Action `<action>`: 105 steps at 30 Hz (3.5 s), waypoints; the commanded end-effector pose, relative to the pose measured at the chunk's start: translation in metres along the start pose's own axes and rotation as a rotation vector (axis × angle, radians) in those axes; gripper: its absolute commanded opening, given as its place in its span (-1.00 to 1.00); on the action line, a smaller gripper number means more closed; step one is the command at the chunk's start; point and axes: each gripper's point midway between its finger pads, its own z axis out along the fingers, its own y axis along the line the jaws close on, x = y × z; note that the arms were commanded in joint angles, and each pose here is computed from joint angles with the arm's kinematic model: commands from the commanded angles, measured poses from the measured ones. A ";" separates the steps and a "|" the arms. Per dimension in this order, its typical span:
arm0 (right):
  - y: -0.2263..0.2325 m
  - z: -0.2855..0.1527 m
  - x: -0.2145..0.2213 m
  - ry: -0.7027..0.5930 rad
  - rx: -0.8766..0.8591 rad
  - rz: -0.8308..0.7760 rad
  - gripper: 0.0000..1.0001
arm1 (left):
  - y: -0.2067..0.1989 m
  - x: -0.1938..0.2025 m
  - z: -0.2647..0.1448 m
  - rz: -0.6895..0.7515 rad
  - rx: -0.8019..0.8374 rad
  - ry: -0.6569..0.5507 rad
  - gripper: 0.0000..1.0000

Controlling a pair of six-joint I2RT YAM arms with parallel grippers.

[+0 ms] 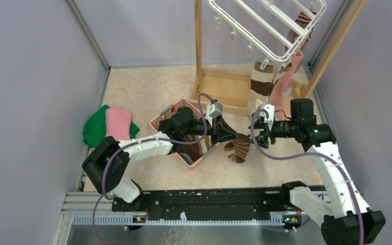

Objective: Clip the socks to the hanger
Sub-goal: Pick up the sock from the bin, then open the clamp at the hanger.

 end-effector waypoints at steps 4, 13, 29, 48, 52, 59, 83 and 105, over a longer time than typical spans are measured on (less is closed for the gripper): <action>0.025 -0.006 -0.022 -0.093 -0.114 -0.079 0.39 | -0.006 -0.017 -0.007 0.179 -0.010 -0.055 -1.00; 0.030 0.004 -0.026 -0.169 -0.188 0.018 0.37 | -0.013 -0.027 -0.016 0.356 -0.003 -0.100 -1.00; 0.034 0.006 -0.043 -0.246 -0.260 0.063 -0.87 | -0.015 -0.042 -0.018 0.331 -0.025 -0.207 -1.00; 0.031 -0.007 -0.049 -0.186 -0.203 -0.062 -1.00 | -0.006 -0.038 -0.034 0.332 -0.110 -0.160 0.51; 0.034 -0.009 -0.041 -0.152 -0.190 -0.109 -1.00 | -0.003 -0.041 -0.053 0.367 -0.164 -0.173 0.98; 0.037 -0.011 -0.037 -0.144 -0.194 -0.173 -1.00 | -0.003 -0.039 -0.061 0.308 -0.094 -0.137 0.98; -0.011 -0.045 -0.092 -0.184 -0.073 -0.001 -1.00 | 0.039 -0.163 -0.078 0.235 -0.138 -0.479 0.98; -0.002 -0.035 -0.076 -0.238 -0.093 -0.004 -1.00 | 0.119 -0.219 -0.036 0.088 0.155 -0.669 0.78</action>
